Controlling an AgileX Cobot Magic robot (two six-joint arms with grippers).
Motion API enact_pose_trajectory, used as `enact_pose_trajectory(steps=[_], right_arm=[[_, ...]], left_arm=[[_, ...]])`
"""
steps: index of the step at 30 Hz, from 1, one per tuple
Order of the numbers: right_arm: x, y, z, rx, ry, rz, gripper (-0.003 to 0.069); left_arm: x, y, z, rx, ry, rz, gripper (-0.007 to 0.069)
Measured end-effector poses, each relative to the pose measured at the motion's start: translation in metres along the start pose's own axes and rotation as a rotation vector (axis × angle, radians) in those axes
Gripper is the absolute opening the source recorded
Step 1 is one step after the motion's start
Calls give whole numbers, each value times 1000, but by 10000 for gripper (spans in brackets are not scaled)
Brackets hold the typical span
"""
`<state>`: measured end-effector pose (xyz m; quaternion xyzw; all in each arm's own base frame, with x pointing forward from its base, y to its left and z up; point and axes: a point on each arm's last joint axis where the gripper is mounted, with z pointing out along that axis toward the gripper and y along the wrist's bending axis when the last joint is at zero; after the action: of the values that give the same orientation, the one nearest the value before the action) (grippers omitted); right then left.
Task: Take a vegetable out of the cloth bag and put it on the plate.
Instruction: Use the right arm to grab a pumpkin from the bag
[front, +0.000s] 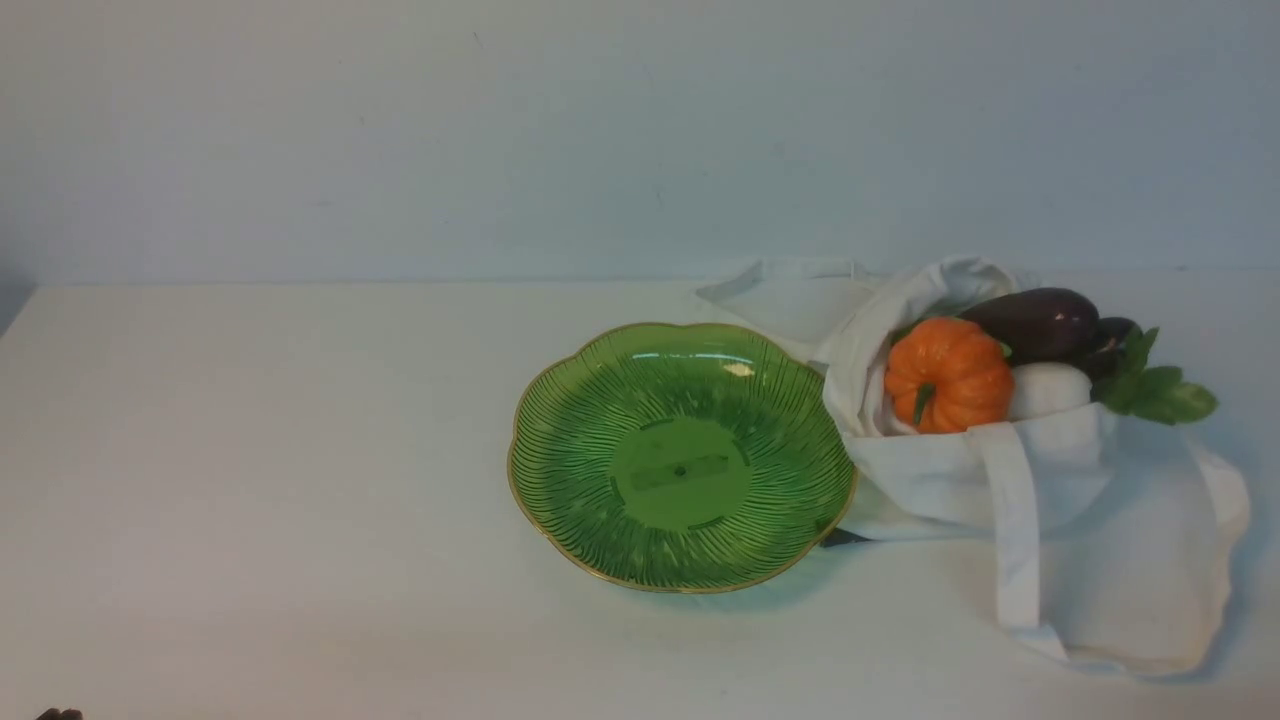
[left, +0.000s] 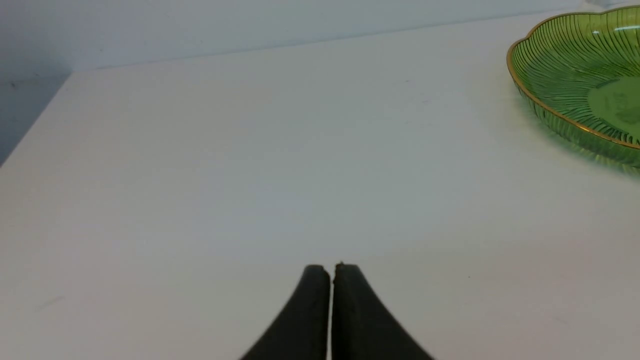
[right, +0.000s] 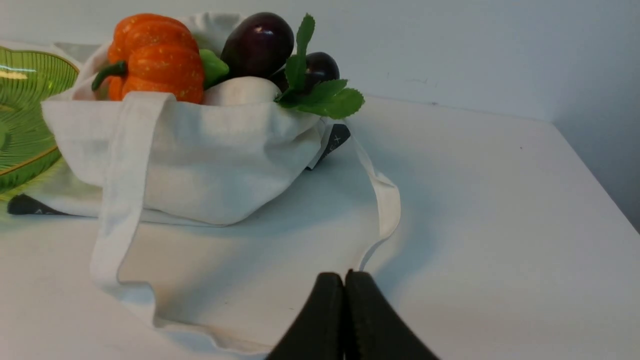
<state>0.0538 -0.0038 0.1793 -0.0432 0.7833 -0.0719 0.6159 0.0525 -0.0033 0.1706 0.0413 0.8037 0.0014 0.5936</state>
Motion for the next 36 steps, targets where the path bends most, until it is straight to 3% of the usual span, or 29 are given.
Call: enact_pose_trajectory(steps=[5,8,9,11,12,14,17,22,24,26,30,33,36], right_arm=[[0,0,0,0,0,-1,-15],[-1,1,0,-16,-15,91,-15],[-3,4,0,-45,-32,243,-15],[-4,6,0,-78,-42,400,-15],[-6,10,0,-145,-60,626,-15],[-9,12,-1,-173,-61,865,-15],[-12,13,-1,-204,-77,1010,-15],[-16,10,-1,-206,-125,1105,-15],[-26,5,-4,-200,-188,1103,-15],[-68,-7,-23,-184,-393,965,-15],[-130,-19,-49,-155,-545,737,-15],[-188,-16,-43,-217,-395,489,-15],[-198,-5,-18,-326,-129,390,-15]], left_arm=[[0,0,0,0,0,0,-5],[0,0,0,0,0,0,-5],[0,0,0,0,0,0,-5],[0,0,0,0,0,0,-5],[0,0,0,0,0,0,-5],[0,0,0,0,0,0,-5],[0,0,0,0,0,0,-5],[0,0,0,0,0,0,-5],[0,0,0,0,0,0,-5],[0,0,0,0,0,0,-5],[0,0,0,0,0,0,-5],[0,0,0,0,0,0,-5],[0,0,0,0,0,0,-5]])
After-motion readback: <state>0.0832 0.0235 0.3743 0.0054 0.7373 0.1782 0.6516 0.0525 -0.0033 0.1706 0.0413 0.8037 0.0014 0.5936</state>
